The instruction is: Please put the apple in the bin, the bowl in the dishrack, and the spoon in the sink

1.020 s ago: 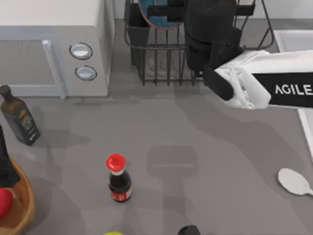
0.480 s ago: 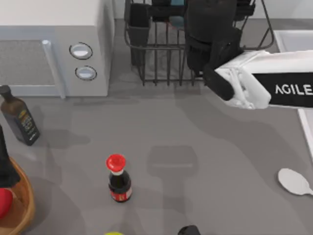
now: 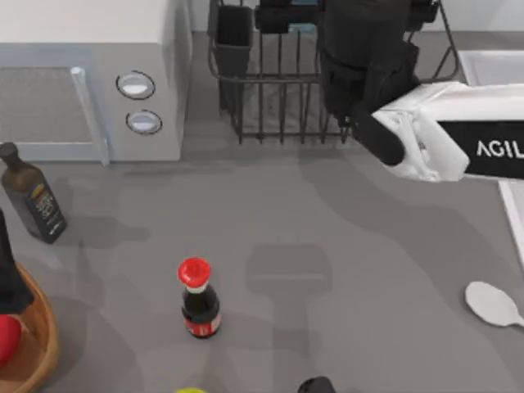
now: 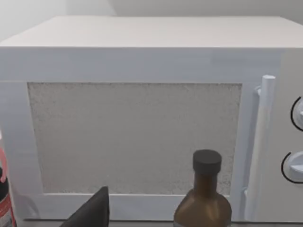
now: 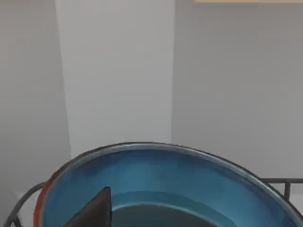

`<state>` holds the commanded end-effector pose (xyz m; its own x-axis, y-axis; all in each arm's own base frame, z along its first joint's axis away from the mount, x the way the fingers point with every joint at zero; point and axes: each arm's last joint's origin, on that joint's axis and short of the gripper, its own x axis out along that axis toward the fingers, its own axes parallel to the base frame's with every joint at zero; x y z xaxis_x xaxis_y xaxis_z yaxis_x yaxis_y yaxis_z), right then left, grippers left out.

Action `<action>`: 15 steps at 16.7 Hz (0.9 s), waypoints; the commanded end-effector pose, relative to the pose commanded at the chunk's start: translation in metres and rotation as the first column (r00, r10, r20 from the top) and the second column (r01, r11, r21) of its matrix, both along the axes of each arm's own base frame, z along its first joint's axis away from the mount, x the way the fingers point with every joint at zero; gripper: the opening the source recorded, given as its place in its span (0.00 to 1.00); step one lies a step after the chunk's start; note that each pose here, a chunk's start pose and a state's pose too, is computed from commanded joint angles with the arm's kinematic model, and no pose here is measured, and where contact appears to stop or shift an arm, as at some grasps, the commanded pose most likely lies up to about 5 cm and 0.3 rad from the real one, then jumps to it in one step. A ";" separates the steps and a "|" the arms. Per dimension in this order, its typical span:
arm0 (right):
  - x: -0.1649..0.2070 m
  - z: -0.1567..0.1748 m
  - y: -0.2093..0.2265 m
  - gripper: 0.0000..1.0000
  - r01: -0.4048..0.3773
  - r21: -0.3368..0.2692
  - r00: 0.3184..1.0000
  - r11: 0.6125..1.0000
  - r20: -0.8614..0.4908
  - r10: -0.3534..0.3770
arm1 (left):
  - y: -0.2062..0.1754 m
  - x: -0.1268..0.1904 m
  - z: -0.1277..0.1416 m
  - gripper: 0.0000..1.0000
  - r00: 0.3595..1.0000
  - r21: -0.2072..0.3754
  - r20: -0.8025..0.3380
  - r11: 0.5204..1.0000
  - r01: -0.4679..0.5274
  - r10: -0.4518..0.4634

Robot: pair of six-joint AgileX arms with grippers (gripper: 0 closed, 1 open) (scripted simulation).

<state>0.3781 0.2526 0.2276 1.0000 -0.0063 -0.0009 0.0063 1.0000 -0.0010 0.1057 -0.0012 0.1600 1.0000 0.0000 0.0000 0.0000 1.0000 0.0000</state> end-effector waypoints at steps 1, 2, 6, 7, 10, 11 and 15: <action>-0.003 0.006 -0.007 1.00 0.000 0.000 1.000 1.000 0.000 0.000 | 0.000 0.000 0.000 1.00 1.000 0.000 0.000 1.000 0.000 0.000; -0.006 0.013 -0.016 1.00 0.000 0.001 1.000 1.000 0.001 0.000 | 0.000 0.000 0.000 1.00 1.000 0.000 0.000 1.000 0.000 0.000; -0.033 0.049 -0.068 1.00 0.006 0.004 1.000 1.000 0.009 -0.006 | 0.000 0.000 0.000 1.00 1.000 0.000 0.000 1.000 0.000 0.000; -0.044 0.057 -0.084 1.00 0.008 0.005 1.000 1.000 0.012 -0.008 | 0.000 0.000 0.000 1.00 1.000 0.000 0.000 1.000 0.000 0.000; -0.085 0.073 -0.132 1.00 0.011 0.001 1.000 1.000 0.009 -0.011 | 0.000 0.000 0.000 1.00 1.000 0.000 0.000 1.000 0.000 0.000; -0.101 0.074 -0.148 1.00 0.011 -0.001 1.000 1.000 0.007 -0.011 | 0.000 0.000 0.000 1.00 1.000 0.000 0.000 1.000 0.000 0.000; -0.170 0.060 -0.202 1.00 0.009 -0.007 1.000 1.000 -0.007 -0.009 | 0.000 0.000 0.000 1.00 1.000 0.000 0.000 1.000 0.000 0.000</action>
